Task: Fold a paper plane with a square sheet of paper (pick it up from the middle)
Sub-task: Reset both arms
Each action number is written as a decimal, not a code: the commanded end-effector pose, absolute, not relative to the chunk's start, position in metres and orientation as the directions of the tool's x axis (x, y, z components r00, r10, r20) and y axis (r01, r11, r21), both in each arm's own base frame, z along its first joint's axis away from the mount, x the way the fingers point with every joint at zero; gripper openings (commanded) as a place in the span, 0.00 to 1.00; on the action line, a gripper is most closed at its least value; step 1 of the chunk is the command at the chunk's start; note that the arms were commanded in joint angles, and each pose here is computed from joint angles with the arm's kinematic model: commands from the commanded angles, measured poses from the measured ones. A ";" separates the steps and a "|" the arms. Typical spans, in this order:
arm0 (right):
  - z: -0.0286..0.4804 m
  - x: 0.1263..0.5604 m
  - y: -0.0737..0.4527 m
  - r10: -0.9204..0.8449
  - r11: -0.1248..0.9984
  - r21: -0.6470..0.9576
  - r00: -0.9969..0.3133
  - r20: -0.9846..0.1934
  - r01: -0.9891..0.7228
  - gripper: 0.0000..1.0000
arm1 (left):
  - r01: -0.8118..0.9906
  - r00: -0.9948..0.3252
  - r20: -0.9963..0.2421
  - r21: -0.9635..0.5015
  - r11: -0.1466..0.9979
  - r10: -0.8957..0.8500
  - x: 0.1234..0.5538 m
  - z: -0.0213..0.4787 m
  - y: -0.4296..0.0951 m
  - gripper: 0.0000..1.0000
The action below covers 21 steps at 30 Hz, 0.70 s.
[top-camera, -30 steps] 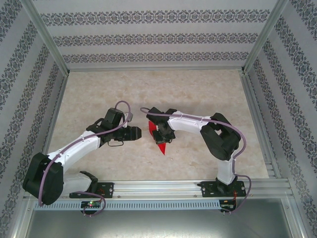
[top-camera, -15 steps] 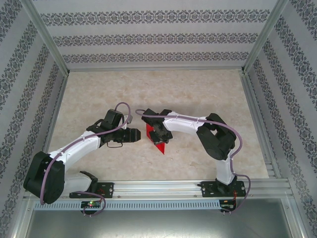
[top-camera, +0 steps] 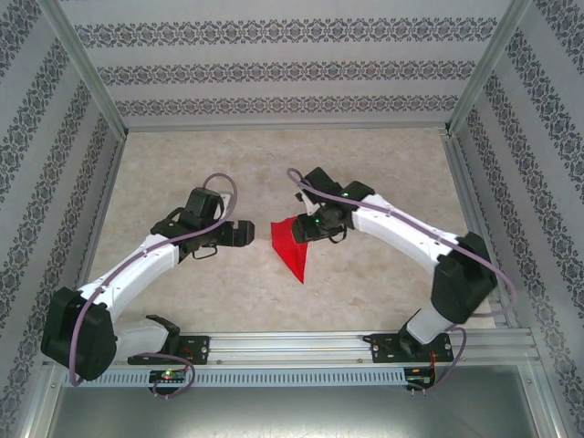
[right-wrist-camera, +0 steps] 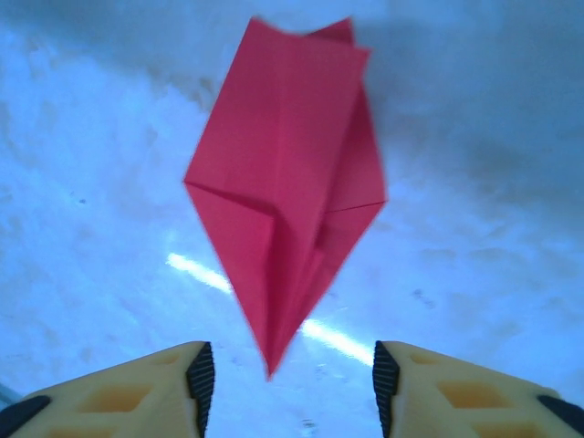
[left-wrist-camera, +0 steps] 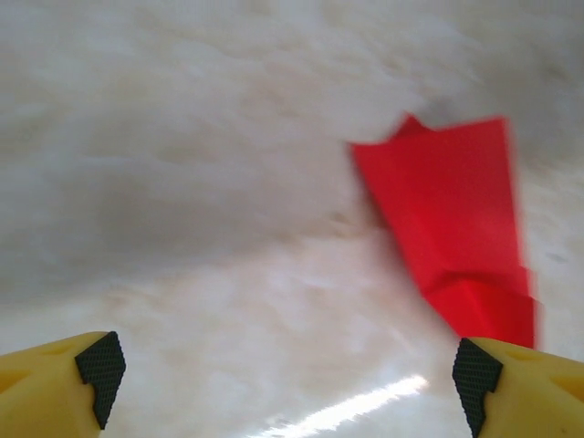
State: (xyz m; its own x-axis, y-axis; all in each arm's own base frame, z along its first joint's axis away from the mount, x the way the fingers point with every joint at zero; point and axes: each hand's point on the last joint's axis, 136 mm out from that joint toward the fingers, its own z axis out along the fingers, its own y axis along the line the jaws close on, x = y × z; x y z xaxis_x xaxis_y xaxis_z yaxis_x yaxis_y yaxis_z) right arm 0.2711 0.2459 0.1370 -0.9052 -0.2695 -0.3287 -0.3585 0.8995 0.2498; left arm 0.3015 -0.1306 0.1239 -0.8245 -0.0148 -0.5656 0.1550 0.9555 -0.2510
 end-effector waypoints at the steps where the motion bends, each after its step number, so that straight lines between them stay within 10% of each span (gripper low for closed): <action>1: 0.140 0.297 0.209 -0.276 0.904 0.172 -0.840 -0.466 -0.392 0.55 | -0.009 -0.763 -0.646 -0.018 1.000 -0.019 0.322 0.130 -0.065 0.99; 8: 0.146 0.347 0.115 -0.127 0.972 0.042 -0.668 -0.733 -0.231 0.81 | -0.239 -0.660 -0.742 0.058 0.969 -0.118 0.337 0.118 0.005 1.00; 21: 0.138 0.378 0.012 0.012 1.000 0.003 -0.473 -0.881 0.019 0.98 | -0.197 -0.563 -0.826 0.089 0.976 -0.039 0.373 0.101 0.021 1.00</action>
